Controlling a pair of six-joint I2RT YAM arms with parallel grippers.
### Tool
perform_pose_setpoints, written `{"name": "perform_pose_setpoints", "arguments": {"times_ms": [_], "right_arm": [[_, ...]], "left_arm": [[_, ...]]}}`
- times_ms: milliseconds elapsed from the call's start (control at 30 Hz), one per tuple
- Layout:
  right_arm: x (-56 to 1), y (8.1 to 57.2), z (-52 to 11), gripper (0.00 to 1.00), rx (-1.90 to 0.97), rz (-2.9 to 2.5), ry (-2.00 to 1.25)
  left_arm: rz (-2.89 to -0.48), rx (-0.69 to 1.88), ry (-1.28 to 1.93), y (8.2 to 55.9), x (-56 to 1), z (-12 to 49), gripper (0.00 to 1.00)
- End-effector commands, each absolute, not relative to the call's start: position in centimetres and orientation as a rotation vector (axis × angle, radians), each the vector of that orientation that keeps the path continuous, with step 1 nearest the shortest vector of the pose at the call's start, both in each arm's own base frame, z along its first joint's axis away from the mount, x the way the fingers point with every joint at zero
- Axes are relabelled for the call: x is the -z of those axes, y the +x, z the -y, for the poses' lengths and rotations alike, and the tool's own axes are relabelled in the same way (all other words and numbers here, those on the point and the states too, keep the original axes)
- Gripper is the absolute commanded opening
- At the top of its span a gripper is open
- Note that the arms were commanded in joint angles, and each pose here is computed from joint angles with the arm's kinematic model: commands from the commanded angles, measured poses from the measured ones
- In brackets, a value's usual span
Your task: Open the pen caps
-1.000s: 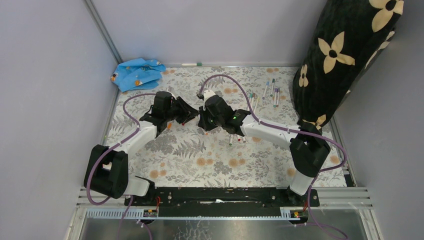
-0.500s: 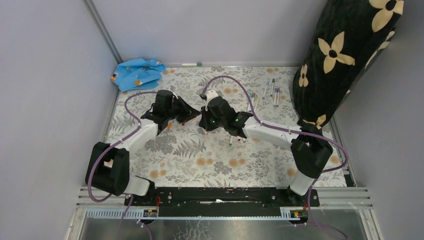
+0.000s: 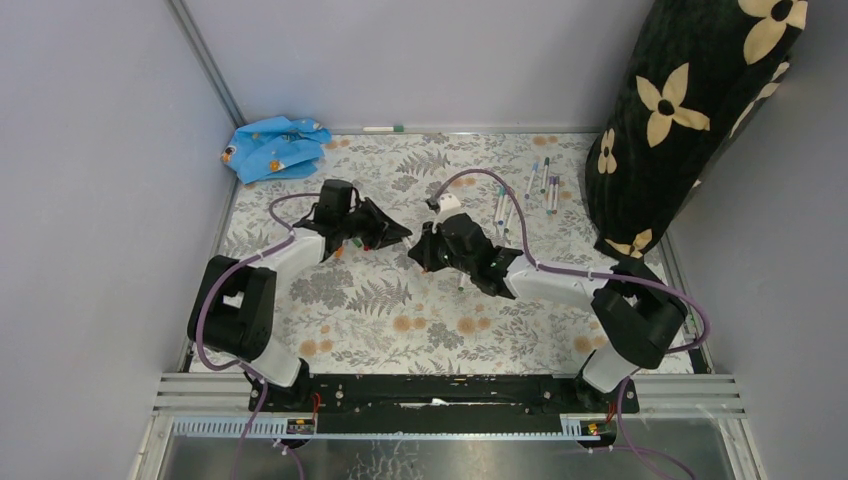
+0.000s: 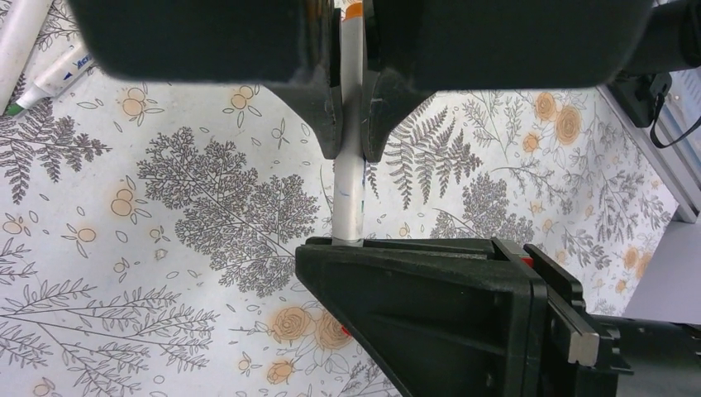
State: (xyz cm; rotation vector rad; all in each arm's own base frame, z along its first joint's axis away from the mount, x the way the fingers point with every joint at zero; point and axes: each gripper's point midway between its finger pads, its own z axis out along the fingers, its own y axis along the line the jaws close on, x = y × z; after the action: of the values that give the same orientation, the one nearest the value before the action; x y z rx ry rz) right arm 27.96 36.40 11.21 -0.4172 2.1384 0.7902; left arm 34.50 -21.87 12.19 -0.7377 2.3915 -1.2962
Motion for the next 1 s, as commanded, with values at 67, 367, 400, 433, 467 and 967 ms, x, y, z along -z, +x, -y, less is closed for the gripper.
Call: {"name": "perform_pose_setpoints", "arguments": {"times_ms": [67, 367, 400, 433, 467, 967], "right_arm": [[-6.3, 21.5, -33.6, 0.00, -0.781, -2.363, -0.530], [-5.8, 21.1, -33.0, 0.00, -0.712, -2.372, -0.518], [-6.3, 21.6, -32.8, 0.00, -0.684, -2.360, -0.506], [-6.9, 22.1, -32.7, 0.00, -0.663, -2.348, -0.497], [-7.4, 22.5, -32.5, 0.00, -0.637, -2.338, -0.480], [-9.7, 29.3, -24.4, 0.00, -0.325, -2.304, -0.167]], "left_arm": [[-2.028, 1.213, -0.740, 43.0, -18.7, 18.2, 0.00], [-2.042, 1.094, -0.720, 43.3, -18.6, 17.3, 0.00], [-2.071, 1.047, -0.699, 43.0, -18.4, 17.1, 0.00], [-2.104, 0.998, -0.680, 42.7, -17.9, 16.9, 0.00], [-2.145, 0.942, -0.671, 42.2, -17.1, 16.6, 0.00], [-2.452, 0.509, -0.611, 37.7, -7.3, 14.6, 0.15]]}}
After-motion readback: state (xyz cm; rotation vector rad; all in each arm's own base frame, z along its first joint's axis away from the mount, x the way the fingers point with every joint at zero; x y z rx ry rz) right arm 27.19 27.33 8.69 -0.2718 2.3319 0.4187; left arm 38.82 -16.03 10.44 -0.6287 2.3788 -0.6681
